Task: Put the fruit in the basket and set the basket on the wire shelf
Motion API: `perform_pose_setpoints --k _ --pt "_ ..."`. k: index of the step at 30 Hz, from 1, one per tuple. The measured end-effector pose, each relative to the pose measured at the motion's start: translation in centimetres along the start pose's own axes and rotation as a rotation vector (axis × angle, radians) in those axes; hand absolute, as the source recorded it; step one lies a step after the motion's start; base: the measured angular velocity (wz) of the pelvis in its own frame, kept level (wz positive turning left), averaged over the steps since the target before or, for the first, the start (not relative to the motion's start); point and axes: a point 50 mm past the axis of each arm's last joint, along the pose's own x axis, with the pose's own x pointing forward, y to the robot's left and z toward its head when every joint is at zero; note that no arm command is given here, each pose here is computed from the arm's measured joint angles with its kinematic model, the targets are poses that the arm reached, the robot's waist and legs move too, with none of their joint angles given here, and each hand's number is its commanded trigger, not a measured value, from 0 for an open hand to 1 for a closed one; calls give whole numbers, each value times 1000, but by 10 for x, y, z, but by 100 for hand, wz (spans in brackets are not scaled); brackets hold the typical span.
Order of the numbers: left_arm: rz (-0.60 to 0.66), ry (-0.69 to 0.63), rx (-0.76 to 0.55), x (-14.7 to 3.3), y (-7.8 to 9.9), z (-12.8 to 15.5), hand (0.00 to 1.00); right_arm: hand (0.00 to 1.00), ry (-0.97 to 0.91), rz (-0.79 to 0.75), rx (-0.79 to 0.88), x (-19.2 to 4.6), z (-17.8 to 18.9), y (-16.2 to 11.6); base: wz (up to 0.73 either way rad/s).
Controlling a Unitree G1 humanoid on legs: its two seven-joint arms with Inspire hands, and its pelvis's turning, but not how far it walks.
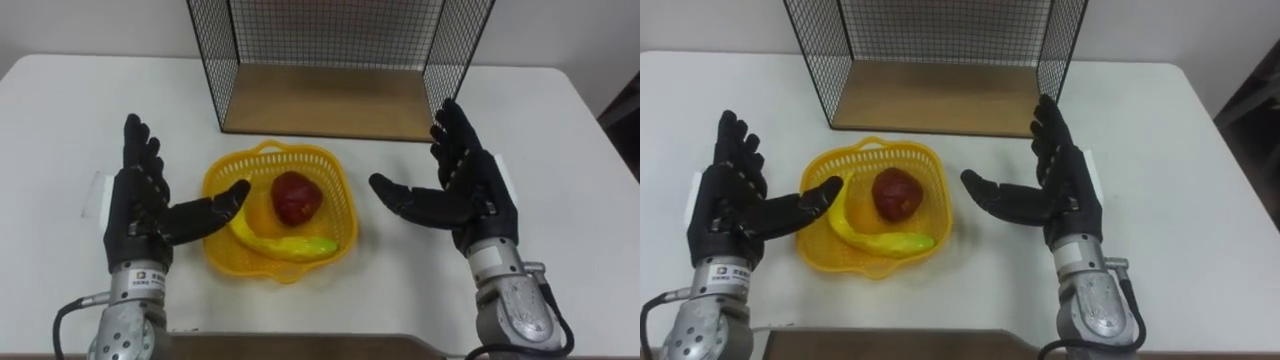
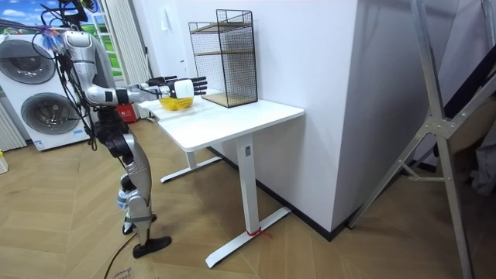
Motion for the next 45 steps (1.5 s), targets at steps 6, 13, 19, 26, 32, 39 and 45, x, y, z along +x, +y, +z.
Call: perform_pose_setpoints --k 6,13,19,26,32,39,45 --pt "-39 35 1 -2 -2 -5 0 0 -6 39 1 2 1 3 0" --pt "-72 133 2 -5 -4 -22 0 0 4 96 5 1 -1 9 0" --pt "-128 142 -8 -7 -13 -24 0 0 19 145 10 1 -4 17 0" --pt "-192 177 -10 -11 -24 -31 0 0 58 168 10 -1 -13 19 -1" --pt "-220 220 -6 -16 -27 -40 0 0 89 165 4 -2 -20 18 -3" --pt "-235 223 -7 -16 -30 -41 0 0 110 189 11 -4 -25 25 -2" --pt "-242 224 -9 -17 -31 -41 0 0 140 163 13 -5 -32 22 0"
